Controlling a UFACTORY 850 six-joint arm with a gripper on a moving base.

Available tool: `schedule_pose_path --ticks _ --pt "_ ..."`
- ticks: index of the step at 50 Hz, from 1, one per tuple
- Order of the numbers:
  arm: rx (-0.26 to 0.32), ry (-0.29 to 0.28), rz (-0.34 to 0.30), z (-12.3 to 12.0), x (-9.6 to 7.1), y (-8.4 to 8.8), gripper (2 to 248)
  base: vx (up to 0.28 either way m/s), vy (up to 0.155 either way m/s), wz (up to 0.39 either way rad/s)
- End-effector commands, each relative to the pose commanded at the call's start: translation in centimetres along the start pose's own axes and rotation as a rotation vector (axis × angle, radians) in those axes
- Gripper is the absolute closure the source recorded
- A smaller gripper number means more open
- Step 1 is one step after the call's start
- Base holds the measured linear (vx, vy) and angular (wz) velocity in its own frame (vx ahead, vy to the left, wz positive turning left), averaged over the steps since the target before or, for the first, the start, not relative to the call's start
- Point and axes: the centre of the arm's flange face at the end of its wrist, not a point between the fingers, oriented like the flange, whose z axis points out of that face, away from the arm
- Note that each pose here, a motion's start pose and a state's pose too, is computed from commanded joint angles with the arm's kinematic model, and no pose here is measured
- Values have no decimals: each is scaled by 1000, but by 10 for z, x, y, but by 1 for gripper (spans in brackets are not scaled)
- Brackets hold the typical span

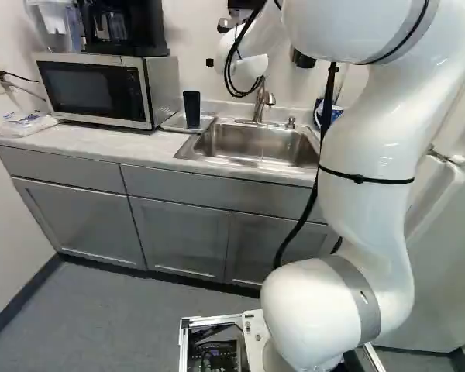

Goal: Rinse the cup and place it in the tray

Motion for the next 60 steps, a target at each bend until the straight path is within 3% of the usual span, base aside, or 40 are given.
schedule_pose_path --ticks 31,60 --pt "-77 -9 6 -1 0 49 3 0 0 0" --pt "-135 3 9 21 0 90 3 0 0 0"
